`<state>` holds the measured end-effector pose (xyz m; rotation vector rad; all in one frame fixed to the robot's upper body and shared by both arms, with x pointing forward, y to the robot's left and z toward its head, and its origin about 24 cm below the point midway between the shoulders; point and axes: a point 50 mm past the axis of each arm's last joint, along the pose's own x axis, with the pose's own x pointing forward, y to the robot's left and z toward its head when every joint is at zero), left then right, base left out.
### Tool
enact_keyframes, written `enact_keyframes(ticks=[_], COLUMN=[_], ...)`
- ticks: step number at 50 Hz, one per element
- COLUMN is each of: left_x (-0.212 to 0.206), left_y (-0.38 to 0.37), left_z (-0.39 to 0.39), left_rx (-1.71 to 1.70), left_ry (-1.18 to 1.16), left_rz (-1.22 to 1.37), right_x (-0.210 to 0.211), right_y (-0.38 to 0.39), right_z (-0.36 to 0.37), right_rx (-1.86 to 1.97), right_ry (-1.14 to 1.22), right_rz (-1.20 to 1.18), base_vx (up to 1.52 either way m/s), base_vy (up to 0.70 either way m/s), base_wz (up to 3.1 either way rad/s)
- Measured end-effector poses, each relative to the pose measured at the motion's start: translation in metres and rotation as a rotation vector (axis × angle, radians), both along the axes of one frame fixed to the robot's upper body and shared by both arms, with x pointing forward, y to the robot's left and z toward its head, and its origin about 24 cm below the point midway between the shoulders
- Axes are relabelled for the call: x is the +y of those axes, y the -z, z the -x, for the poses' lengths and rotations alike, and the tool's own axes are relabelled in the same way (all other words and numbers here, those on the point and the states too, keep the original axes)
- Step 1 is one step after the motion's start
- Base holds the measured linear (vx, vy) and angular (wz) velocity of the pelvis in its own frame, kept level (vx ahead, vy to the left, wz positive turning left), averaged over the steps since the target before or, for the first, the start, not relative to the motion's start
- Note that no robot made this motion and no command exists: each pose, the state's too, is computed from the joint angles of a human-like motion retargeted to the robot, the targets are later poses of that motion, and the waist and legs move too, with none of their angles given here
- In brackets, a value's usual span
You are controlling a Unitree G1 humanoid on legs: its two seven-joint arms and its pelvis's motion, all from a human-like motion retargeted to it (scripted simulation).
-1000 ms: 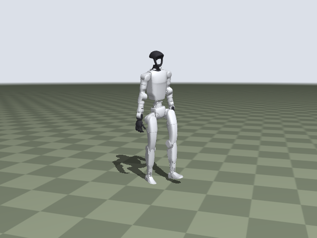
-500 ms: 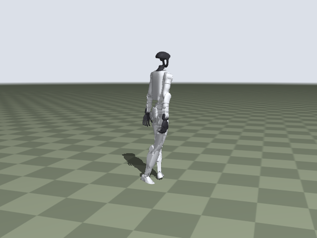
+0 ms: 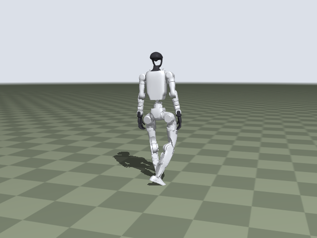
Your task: In place motions
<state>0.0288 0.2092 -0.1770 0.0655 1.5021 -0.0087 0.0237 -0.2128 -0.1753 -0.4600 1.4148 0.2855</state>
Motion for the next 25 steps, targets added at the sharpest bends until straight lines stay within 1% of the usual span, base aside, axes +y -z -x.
enact_keyframes(ticks=[5, 10, 15, 18, 22, 25], left_x=[-0.003, -0.008, -0.004, -0.009, -0.016, -0.022], left_y=[0.000, 0.002, 0.000, -0.001, -0.001, -0.002], left_z=[-0.003, 0.017, 0.048, 0.066, 0.080, 0.087], left_rx=[0.003, 0.070, 0.179, 0.245, 0.245, 0.268], left_ry=[0.031, 0.033, 0.038, 0.067, -0.019, -0.041], left_rz=[0.011, 0.022, 0.014, 0.000, 0.018, 0.059], right_x=[0.005, 0.009, 0.014, 0.014, 0.012, 0.010], right_y=[0.000, 0.001, 0.003, 0.004, 0.004, 0.003], right_z=[-0.010, -0.009, 0.007, 0.024, 0.028, 0.026], right_rx=[-0.031, -0.022, 0.040, 0.113, 0.123, 0.121], right_ry=[0.016, 0.019, -0.007, 0.031, 0.024, 0.022], right_rz=[-0.016, -0.025, -0.035, -0.046, -0.026, -0.012], base_vx=[0.06, 0.14, 0.19, 0.25, 0.12, 0.06], base_vy=[-0.08, -0.10, -0.11, -0.10, -0.11, -0.09], base_wz=[1.14, 1.03, 0.54, 0.50, 0.31, 0.32])
